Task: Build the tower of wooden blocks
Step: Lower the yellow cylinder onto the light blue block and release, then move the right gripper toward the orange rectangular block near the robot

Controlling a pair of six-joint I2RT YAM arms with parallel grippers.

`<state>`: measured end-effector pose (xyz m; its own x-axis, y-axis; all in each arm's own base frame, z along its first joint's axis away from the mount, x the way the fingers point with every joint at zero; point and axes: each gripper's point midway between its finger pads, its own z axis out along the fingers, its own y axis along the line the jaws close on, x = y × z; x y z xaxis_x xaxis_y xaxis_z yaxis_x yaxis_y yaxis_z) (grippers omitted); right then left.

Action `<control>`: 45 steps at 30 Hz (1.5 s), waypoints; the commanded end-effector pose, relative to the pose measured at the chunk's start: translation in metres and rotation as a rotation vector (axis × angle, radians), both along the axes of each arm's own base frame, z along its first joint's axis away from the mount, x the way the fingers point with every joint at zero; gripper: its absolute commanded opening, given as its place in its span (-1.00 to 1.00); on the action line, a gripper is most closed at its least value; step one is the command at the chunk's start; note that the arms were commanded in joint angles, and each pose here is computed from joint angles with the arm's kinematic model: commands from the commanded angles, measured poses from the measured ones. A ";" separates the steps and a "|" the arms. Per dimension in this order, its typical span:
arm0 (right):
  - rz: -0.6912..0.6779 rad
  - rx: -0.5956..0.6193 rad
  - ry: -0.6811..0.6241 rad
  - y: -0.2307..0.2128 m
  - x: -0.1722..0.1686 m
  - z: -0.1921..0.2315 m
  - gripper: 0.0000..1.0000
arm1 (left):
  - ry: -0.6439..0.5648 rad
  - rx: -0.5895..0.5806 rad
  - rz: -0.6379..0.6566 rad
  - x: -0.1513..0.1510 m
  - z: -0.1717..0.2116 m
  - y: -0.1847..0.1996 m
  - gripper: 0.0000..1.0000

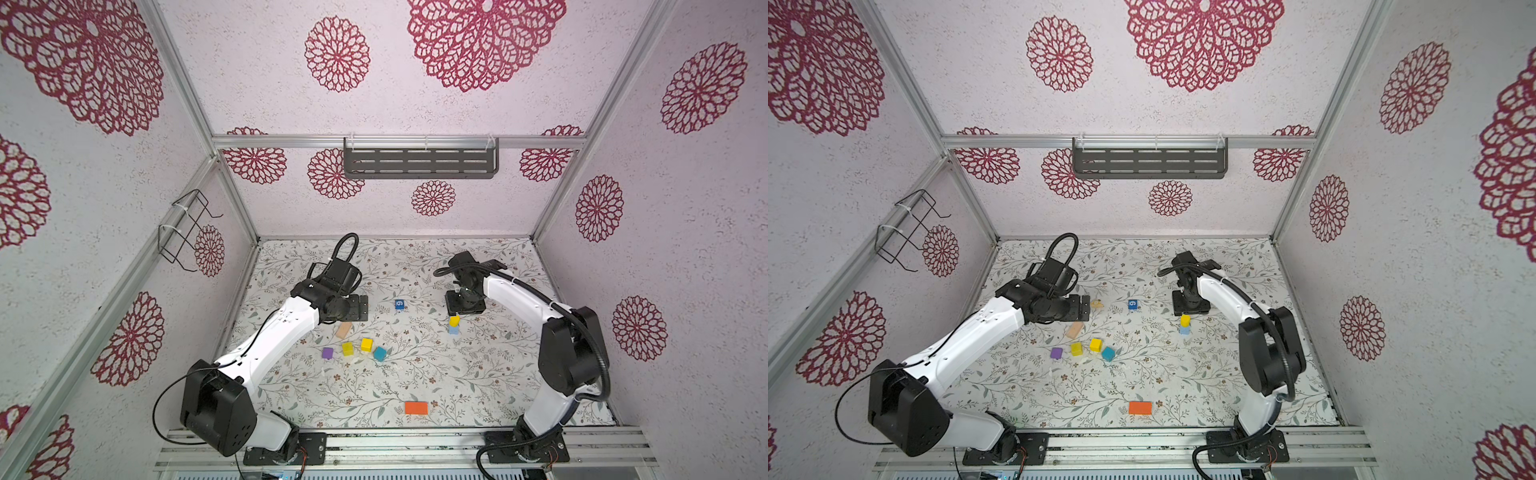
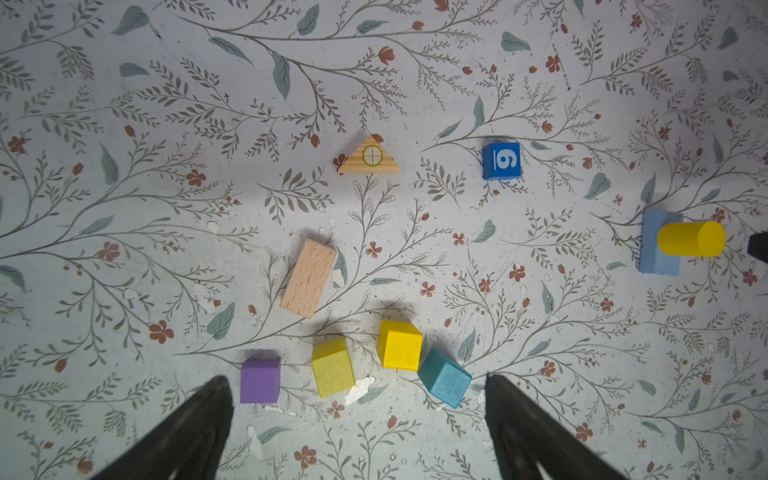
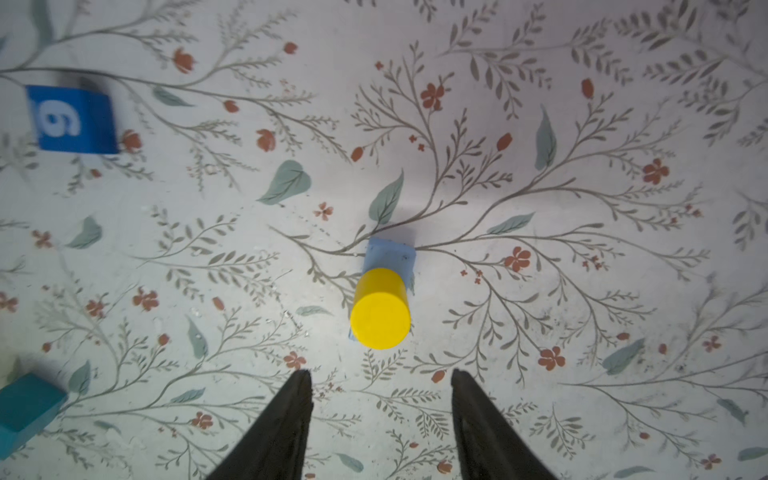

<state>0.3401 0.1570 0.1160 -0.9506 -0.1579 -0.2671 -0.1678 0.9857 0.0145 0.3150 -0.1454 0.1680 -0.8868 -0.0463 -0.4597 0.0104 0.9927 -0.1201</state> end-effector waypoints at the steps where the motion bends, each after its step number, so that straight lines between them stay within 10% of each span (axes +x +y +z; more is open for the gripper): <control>1: 0.134 -0.012 0.001 0.015 -0.030 0.013 0.17 | -0.002 -0.016 0.042 -0.013 0.004 0.009 0.95; 24: 0.540 0.097 0.018 0.095 -0.191 -0.024 0.40 | 0.029 -0.032 0.141 -0.070 -0.035 0.031 0.95; 45: 0.709 0.039 0.068 0.126 -0.250 -0.067 0.64 | -0.022 -0.010 0.180 -0.084 -0.037 0.046 0.95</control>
<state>0.0876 0.2823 0.0506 -0.6272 -0.7460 -0.2238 -0.7767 0.6206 0.1079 0.2299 -0.1025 0.1304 -0.8666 -0.1874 -0.4625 -0.1400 0.9809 -0.1351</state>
